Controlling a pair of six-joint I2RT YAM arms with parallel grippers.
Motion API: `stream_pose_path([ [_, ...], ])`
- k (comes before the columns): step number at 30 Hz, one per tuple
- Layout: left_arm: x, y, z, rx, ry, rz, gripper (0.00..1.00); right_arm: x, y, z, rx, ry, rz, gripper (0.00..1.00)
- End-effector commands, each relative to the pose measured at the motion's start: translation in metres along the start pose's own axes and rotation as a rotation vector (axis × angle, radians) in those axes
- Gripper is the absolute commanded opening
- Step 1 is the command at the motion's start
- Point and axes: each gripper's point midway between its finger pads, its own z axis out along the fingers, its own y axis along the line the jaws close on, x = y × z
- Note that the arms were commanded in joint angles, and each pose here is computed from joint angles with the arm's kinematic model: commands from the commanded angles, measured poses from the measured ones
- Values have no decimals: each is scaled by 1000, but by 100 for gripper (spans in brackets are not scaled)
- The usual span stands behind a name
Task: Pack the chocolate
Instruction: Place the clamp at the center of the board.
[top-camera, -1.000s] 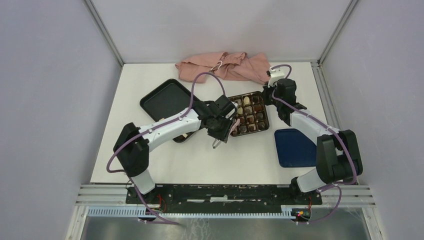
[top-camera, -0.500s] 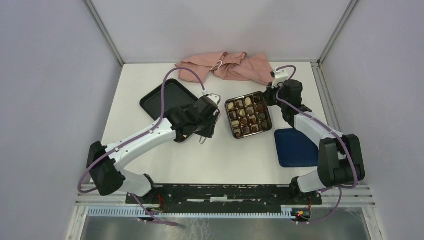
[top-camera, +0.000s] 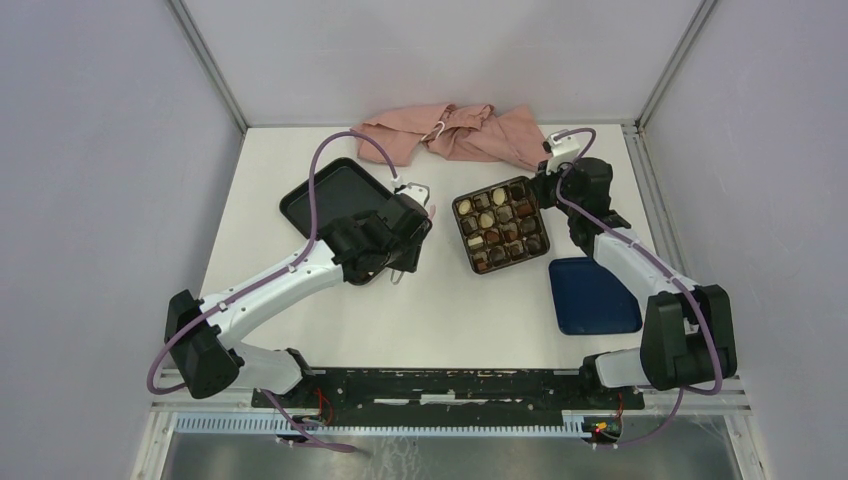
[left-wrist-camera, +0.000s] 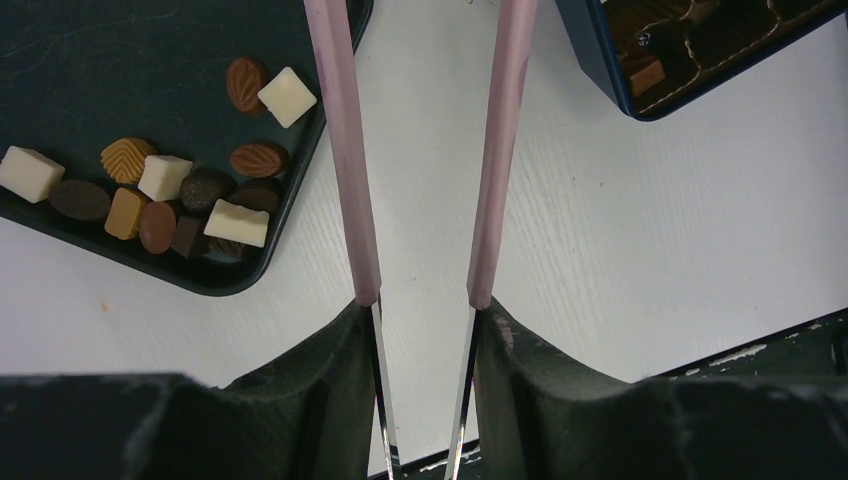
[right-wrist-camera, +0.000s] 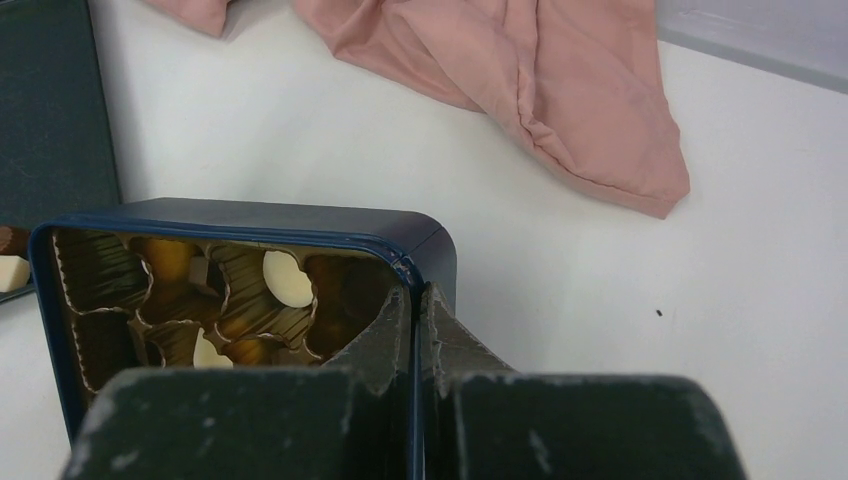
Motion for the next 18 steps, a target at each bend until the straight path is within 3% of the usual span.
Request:
stream_pose_path([
  [1, -19, -1, -5, -7, -68, -59, 42, -62, 3, -12, -5, -173, -66, 0],
  [12, -17, 0, -5, -7, -64, -57, 42, -56, 6, -9, -23, -158, -61, 0],
  [18, -14, -1, -4, 2, -56, -52, 43, -29, 4, 11, -32, -74, 6, 0],
])
